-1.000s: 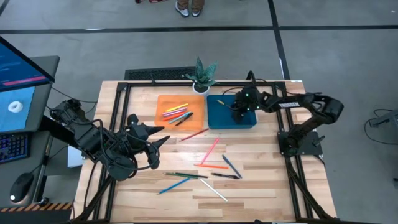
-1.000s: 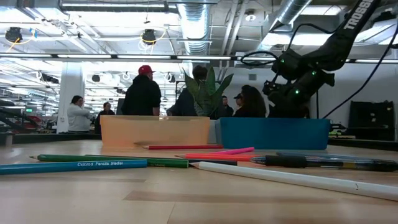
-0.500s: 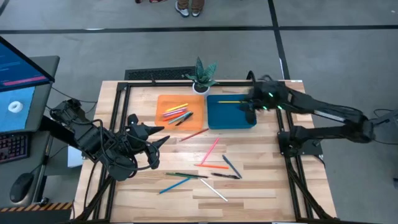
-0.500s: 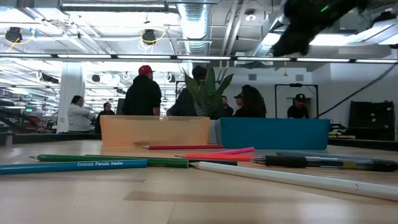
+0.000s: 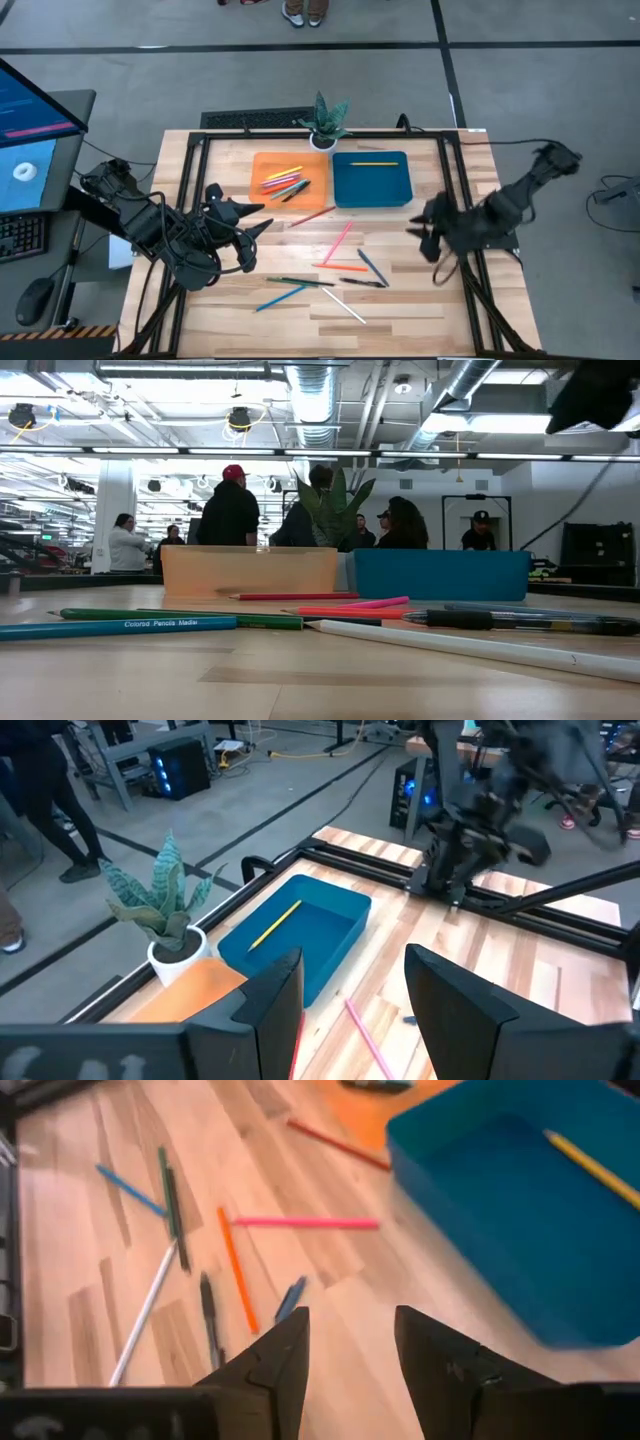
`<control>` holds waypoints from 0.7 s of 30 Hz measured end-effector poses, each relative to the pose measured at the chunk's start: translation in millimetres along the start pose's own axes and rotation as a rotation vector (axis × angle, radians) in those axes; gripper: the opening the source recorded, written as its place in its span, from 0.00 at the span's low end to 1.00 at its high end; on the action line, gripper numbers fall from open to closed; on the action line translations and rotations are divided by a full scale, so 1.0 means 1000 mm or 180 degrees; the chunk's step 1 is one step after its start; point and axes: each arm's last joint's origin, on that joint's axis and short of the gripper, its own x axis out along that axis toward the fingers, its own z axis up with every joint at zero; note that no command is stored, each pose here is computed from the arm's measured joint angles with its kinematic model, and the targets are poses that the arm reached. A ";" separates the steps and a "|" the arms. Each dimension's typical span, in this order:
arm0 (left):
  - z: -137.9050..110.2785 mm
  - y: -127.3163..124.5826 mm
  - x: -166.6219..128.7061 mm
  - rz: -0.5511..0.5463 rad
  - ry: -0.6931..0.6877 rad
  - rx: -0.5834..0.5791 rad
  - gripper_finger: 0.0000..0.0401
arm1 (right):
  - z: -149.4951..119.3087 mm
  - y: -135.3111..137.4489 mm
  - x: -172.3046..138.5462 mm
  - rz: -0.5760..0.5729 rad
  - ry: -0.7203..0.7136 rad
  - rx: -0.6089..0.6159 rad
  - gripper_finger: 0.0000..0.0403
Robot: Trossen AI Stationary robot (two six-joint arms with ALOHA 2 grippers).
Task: Sort pens & pencils
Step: Put the orange pencil into the blue bin
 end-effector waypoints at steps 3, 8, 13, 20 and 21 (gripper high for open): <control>0.000 0.000 0.000 -0.0021 0.0019 -0.0022 0.42 | -0.018 0.023 0.012 -0.0160 0.0012 -0.0022 0.43; 0.000 -0.001 0.000 -0.0052 0.0050 -0.0074 0.42 | -0.035 0.052 0.041 -0.0312 0.0041 0.0063 0.46; -0.001 -0.001 0.000 -0.0106 0.0105 -0.0136 0.42 | -0.018 0.076 0.077 0.0102 -0.0001 -0.0143 0.50; -0.001 -0.001 0.000 -0.0129 0.0128 -0.0122 0.42 | 0.017 0.087 0.129 0.0601 -0.0335 -0.0951 0.51; -0.001 -0.001 0.000 -0.0128 0.0129 -0.0120 0.42 | 0.021 0.088 0.137 0.0706 -0.0371 -0.1019 0.50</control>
